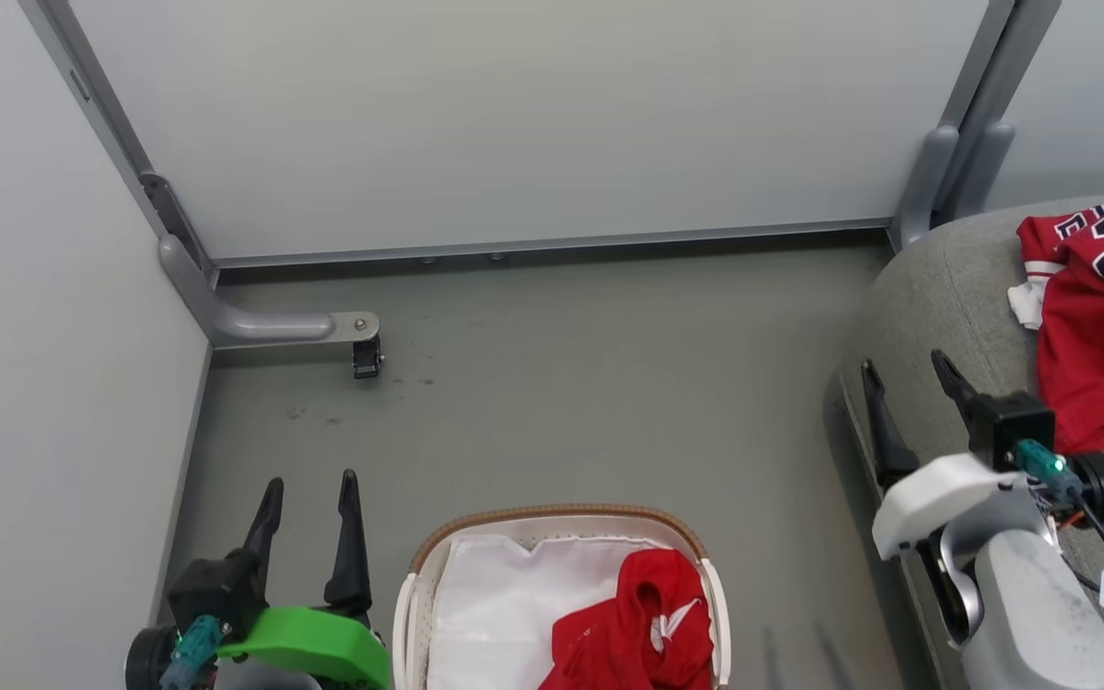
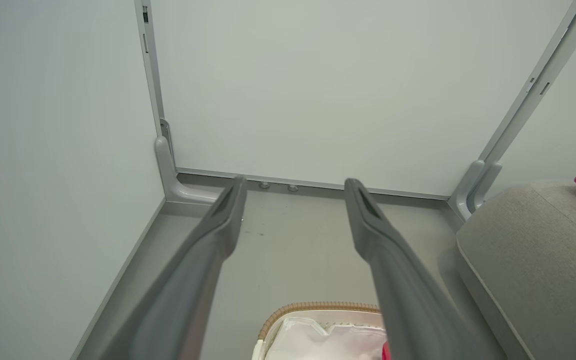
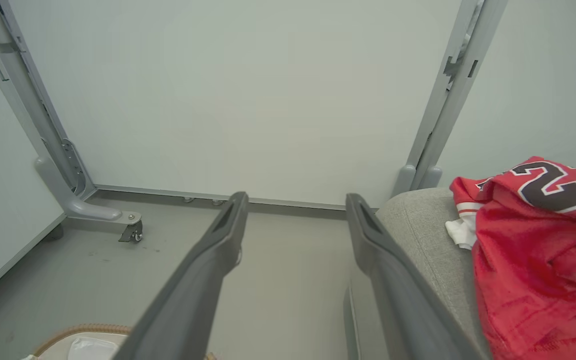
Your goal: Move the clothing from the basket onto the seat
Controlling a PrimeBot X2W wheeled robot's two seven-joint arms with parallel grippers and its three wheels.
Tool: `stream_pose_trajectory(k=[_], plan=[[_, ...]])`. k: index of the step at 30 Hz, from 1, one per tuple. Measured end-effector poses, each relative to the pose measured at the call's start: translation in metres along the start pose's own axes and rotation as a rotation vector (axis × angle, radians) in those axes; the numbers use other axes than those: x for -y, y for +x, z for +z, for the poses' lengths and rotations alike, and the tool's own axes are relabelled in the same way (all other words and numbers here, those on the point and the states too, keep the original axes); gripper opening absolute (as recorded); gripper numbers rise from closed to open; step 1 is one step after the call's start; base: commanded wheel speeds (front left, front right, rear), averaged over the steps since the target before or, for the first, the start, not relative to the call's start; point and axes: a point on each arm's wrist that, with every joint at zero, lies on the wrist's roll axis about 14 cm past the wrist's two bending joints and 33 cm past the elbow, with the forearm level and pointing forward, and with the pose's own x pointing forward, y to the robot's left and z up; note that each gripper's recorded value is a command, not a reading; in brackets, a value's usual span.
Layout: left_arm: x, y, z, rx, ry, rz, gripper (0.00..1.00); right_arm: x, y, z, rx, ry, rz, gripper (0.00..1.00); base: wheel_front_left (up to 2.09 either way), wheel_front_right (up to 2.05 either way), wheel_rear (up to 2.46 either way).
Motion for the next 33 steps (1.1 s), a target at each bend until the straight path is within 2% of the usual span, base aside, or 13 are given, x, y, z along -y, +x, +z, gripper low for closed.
stream_pose_trajectory(k=[10, 33], plan=[[-0.004, -0.017, -0.009, -0.018, -0.015, 0.016, 1.0, 0.001, -0.039, -0.017, -0.021, 0.078, -0.025, 1.0, 0.0, 0.0, 0.0], [-0.002, -0.02, -0.015, -0.033, -0.001, 0.006, 1.0, -0.008, -0.054, -0.02, -0.025, 0.089, -0.002, 1.0, 0.0, 0.0, 0.0]])
